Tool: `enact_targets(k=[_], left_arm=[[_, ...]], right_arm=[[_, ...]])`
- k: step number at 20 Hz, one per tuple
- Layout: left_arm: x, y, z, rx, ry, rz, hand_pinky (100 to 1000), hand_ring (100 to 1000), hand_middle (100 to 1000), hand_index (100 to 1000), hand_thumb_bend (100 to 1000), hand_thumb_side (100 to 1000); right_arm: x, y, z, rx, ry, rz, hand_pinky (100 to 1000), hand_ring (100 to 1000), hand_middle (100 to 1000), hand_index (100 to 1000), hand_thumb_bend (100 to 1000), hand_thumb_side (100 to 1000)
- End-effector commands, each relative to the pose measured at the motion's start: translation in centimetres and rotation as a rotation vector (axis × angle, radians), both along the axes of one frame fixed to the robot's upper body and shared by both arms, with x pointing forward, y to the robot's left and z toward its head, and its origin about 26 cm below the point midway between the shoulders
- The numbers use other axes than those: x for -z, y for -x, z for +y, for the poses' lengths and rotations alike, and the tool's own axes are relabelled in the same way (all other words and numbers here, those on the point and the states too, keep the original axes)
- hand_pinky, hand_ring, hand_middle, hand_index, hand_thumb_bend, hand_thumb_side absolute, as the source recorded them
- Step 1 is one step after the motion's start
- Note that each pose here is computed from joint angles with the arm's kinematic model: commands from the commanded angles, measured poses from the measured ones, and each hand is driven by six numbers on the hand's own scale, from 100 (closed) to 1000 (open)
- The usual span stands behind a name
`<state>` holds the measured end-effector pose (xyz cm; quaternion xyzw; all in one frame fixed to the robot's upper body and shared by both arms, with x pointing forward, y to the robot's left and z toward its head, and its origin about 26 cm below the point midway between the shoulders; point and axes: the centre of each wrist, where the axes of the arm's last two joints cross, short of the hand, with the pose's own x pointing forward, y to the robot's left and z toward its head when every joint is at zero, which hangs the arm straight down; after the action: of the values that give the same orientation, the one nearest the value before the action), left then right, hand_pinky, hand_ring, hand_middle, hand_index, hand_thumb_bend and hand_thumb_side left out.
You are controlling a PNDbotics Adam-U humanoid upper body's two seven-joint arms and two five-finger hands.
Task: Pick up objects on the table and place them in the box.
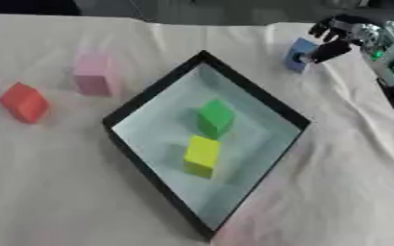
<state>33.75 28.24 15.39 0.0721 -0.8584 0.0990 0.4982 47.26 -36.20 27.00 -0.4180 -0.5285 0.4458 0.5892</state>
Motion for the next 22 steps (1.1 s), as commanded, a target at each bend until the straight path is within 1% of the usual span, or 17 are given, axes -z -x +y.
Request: enact_targets(k=[1, 10, 12, 14, 18, 19, 20, 21, 22], left_arm=[[-1.1, 0.1, -0.2, 0.014, -0.010, -0.036, 804, 797, 786, 815, 264, 691], [-1.5, 0.0, -0.6, 0.033, -0.015, -0.047, 805, 798, 786, 815, 263, 695], [-1.6, 0.0, -0.7, 0.038, -0.017, -0.048, 805, 798, 787, 815, 262, 696], [-1.6, 0.0, -0.7, 0.040, -0.018, -0.048, 805, 799, 787, 815, 262, 697], [-1.7, -0.1, -0.8, 0.044, -0.019, -0.049, 805, 799, 787, 814, 263, 696], [-1.7, -0.1, -0.8, 0.044, -0.020, -0.049, 805, 799, 787, 814, 262, 696], [-1.7, -0.1, -0.7, 0.043, -0.021, -0.048, 805, 799, 787, 814, 262, 697], [-1.6, 0.0, -0.7, 0.041, -0.021, -0.046, 805, 799, 787, 814, 262, 697], [-1.5, 0.0, -0.6, 0.037, -0.022, -0.043, 805, 799, 787, 814, 261, 698]], right_arm=[[-1.2, 0.3, -0.9, 0.031, -0.004, -0.041, 861, 844, 821, 874, 462, 429], [-0.4, 0.2, -1.7, 0.098, -0.061, -0.081, 842, 803, 768, 850, 415, 358], [-0.2, 0.2, -1.7, 0.107, -0.074, -0.085, 835, 787, 738, 825, 378, 334], [-0.1, 0.2, -1.7, 0.111, -0.087, -0.090, 831, 775, 716, 807, 359, 307], [0.0, 0.2, -1.6, 0.112, -0.120, -0.112, 810, 729, 637, 739, 271, 226], [0.0, 0.1, -1.5, 0.113, -0.129, -0.121, 802, 706, 604, 704, 236, 192], [-0.2, 0.1, -1.4, 0.110, -0.140, -0.138, 796, 694, 589, 688, 215, 165], [-0.5, 0.2, -1.2, 0.105, -0.146, -0.160, 789, 683, 580, 679, 184, 111], [-1.1, 0.3, -0.9, 0.098, -0.149, -0.193, 789, 680, 578, 677, 180, 100]])
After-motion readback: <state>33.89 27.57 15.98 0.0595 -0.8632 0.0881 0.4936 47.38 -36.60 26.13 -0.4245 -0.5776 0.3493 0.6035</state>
